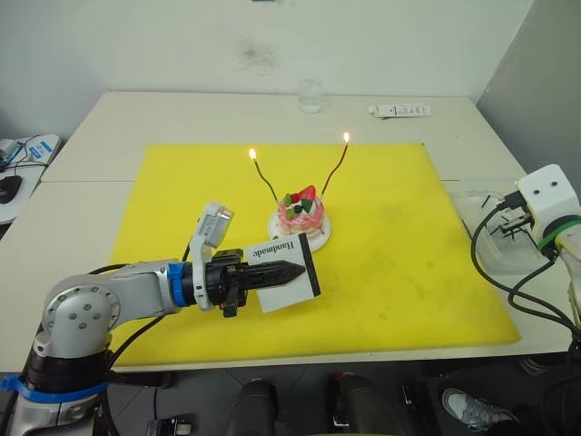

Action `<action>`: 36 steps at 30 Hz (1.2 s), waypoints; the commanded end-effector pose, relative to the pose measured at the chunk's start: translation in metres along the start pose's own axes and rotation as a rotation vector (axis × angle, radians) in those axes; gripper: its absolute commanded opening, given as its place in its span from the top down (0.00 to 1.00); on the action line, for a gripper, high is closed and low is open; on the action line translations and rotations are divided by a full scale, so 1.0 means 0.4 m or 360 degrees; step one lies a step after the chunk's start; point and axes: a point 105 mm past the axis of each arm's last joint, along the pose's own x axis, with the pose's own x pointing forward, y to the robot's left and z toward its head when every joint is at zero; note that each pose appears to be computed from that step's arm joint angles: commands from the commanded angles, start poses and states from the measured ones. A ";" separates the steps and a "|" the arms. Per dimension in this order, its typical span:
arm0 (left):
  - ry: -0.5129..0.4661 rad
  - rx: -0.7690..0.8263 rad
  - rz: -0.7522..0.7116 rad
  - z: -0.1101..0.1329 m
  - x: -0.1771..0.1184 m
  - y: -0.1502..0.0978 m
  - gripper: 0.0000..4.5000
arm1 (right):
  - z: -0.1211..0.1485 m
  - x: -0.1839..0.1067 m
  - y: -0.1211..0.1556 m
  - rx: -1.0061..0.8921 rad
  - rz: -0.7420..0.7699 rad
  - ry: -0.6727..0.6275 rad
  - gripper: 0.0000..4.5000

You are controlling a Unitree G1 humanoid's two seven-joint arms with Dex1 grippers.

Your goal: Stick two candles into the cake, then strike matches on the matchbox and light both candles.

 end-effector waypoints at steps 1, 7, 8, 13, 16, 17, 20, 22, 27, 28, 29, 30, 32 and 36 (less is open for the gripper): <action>-0.0029 0.0058 -0.0036 0.012 -0.001 -0.021 1.00 | 0.007 -0.003 -0.029 0.0024 -0.0068 -0.0017 0.90; -0.0033 0.0057 -0.0024 0.012 -0.005 -0.020 1.00 | -0.002 -0.002 -0.029 0.0032 -0.0072 -0.0009 0.46; -0.0034 0.0057 -0.0023 0.012 -0.005 -0.020 1.00 | -0.002 -0.001 -0.029 0.0032 -0.0075 -0.0011 0.38; -0.0025 0.0056 -0.0026 0.012 -0.005 -0.019 1.00 | 0.014 -0.001 -0.030 0.0042 -0.0074 -0.0058 0.01; -0.0014 0.0055 -0.0027 0.010 -0.005 -0.017 1.00 | 0.060 -0.005 -0.012 0.0033 -0.0004 -0.0195 0.01; -0.0010 0.0055 -0.0027 0.009 -0.005 -0.016 1.00 | 0.093 -0.010 0.012 0.0042 0.0090 -0.0296 0.01; 0.0007 0.0030 -0.0036 -0.002 -0.001 -0.016 1.00 | 0.188 -0.046 0.107 0.0043 0.0495 -0.0566 0.01; 0.0002 -0.0022 -0.0029 -0.015 0.003 -0.013 1.00 | 0.229 -0.097 0.187 -0.0037 0.0894 -0.0709 0.01; 0.0012 -0.0155 0.0096 -0.056 0.021 0.027 1.00 | 0.256 -0.220 0.290 -0.0082 0.1624 -0.0829 0.01; 0.0017 -0.0179 0.0108 -0.062 0.026 0.032 1.00 | 0.259 -0.233 0.296 -0.0073 0.1699 -0.0832 0.01; 0.0009 -0.0221 0.0110 -0.068 0.035 0.035 1.00 | 0.262 -0.246 0.301 -0.0068 0.1766 -0.0839 0.01; -0.0004 -0.0266 0.0110 -0.072 0.042 0.039 1.00 | 0.265 -0.256 0.306 -0.0061 0.1819 -0.0845 0.01; -0.0036 -0.0368 0.0138 -0.082 0.063 0.055 1.00 | 0.274 -0.281 0.316 -0.0035 0.1943 -0.0859 0.01; -0.0039 -0.0463 0.0230 -0.105 0.103 0.094 1.00 | 0.283 -0.309 0.337 -0.0052 0.2064 -0.0874 0.01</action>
